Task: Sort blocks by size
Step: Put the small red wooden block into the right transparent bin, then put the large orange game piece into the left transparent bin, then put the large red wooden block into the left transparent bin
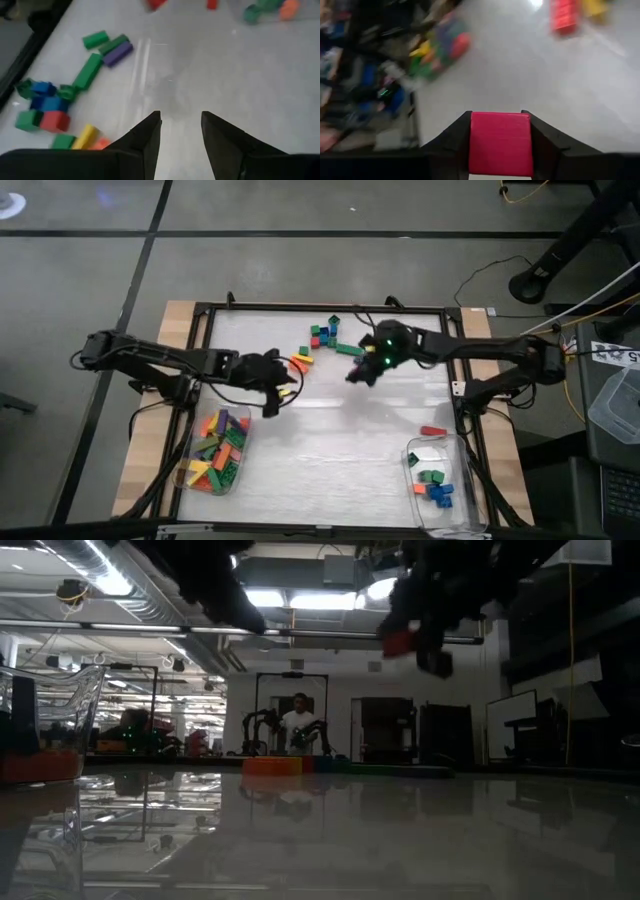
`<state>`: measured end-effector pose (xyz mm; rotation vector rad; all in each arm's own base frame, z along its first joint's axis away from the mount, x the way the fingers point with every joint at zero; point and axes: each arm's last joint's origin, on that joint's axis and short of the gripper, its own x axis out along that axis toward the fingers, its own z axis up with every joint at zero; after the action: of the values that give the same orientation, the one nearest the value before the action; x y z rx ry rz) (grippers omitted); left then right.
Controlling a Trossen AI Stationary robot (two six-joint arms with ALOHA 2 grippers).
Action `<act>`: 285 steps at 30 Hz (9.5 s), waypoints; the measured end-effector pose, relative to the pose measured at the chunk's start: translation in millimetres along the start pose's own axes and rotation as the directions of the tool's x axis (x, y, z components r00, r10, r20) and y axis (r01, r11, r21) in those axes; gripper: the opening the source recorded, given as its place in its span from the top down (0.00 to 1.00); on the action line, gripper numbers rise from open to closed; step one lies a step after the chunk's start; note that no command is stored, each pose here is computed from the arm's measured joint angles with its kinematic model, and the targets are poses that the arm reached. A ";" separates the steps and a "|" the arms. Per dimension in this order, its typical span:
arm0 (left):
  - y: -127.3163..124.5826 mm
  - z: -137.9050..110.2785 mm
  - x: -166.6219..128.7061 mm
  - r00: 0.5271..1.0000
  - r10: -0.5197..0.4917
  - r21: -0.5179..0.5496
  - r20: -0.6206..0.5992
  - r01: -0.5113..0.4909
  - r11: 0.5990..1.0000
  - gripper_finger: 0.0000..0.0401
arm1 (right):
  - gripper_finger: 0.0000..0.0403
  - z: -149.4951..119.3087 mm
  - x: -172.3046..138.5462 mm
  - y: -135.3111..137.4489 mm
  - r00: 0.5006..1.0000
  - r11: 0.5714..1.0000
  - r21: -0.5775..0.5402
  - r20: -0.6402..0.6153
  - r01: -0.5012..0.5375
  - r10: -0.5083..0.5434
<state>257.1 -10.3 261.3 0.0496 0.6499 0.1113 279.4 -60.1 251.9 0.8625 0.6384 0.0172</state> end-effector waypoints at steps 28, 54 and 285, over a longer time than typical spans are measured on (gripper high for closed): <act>54.0 -24.0 53.2 0.969 0.152 -0.083 -0.196 -0.171 0.982 0.61 | 0.63 -200.7 -60.8 115.8 0.767 0.982 0.016 -0.626 0.190 -0.139; 68.4 -42.2 81.2 0.941 0.172 -0.179 -0.291 -0.231 0.957 0.61 | 0.43 -213.9 -67.6 115.7 0.743 0.958 0.041 -0.641 0.284 -0.193; -47.3 -82.9 -84.9 0.827 -0.336 -0.526 -0.451 0.058 0.849 0.51 | 0.99 -179.1 -25.4 -45.7 0.728 0.927 -0.200 -0.575 0.318 -0.374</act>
<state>143.9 -66.4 242.6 -0.5721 1.1643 0.0788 153.2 28.6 146.9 0.6287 1.3971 -0.0183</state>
